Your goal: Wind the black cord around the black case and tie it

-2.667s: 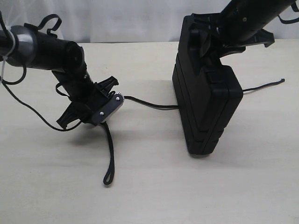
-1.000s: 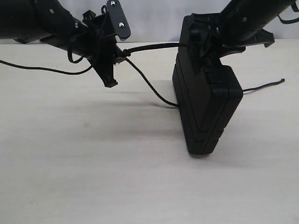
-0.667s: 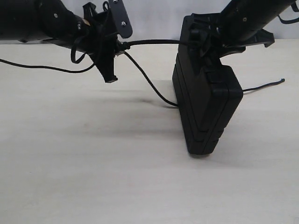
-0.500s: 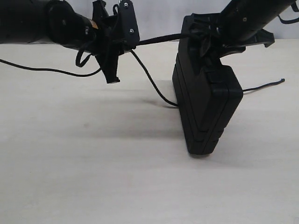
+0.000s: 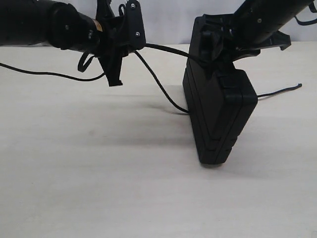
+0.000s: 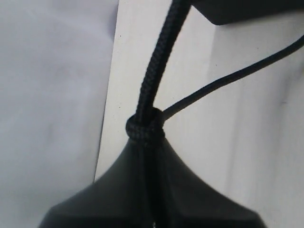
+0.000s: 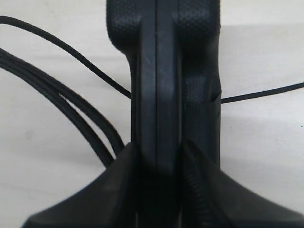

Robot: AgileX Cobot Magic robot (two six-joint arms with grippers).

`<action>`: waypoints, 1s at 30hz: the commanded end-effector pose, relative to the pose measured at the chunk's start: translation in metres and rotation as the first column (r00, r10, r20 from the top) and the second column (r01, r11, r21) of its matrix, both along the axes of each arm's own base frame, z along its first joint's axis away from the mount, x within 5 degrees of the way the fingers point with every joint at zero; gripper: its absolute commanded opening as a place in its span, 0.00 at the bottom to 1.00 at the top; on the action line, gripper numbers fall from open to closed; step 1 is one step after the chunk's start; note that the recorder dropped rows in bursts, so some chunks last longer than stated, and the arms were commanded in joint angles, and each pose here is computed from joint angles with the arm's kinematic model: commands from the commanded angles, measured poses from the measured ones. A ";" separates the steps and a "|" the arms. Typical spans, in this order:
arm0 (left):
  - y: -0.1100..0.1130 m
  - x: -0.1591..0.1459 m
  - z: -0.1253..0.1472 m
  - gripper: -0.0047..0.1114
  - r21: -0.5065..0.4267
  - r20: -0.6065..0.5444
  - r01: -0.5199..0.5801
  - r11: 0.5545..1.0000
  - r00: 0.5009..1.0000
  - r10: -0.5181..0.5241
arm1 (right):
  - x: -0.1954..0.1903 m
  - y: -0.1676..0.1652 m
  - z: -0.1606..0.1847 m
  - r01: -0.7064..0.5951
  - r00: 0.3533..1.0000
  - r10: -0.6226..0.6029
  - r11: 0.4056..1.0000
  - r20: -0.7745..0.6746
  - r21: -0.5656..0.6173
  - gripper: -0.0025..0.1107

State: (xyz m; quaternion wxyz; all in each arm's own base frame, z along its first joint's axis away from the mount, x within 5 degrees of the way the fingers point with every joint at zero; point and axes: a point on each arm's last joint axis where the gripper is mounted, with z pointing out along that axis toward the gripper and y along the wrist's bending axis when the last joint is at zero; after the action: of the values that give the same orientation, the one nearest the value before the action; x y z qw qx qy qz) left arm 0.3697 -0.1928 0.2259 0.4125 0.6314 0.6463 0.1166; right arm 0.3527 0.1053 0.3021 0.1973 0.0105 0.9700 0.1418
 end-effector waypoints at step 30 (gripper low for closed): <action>0.003 0.018 -0.011 0.04 -0.150 0.038 -0.118 0.982 0.991 0.125 | -0.002 0.000 0.004 0.004 1.000 -0.004 1.000 0.010 0.024 0.06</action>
State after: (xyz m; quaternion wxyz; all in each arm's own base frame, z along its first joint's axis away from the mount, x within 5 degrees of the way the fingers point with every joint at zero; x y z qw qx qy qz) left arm 0.3838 -0.1918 0.2142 0.4524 0.5708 0.6766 0.1084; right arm 0.3527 0.1053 0.3021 0.1973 0.0105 0.9700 0.1418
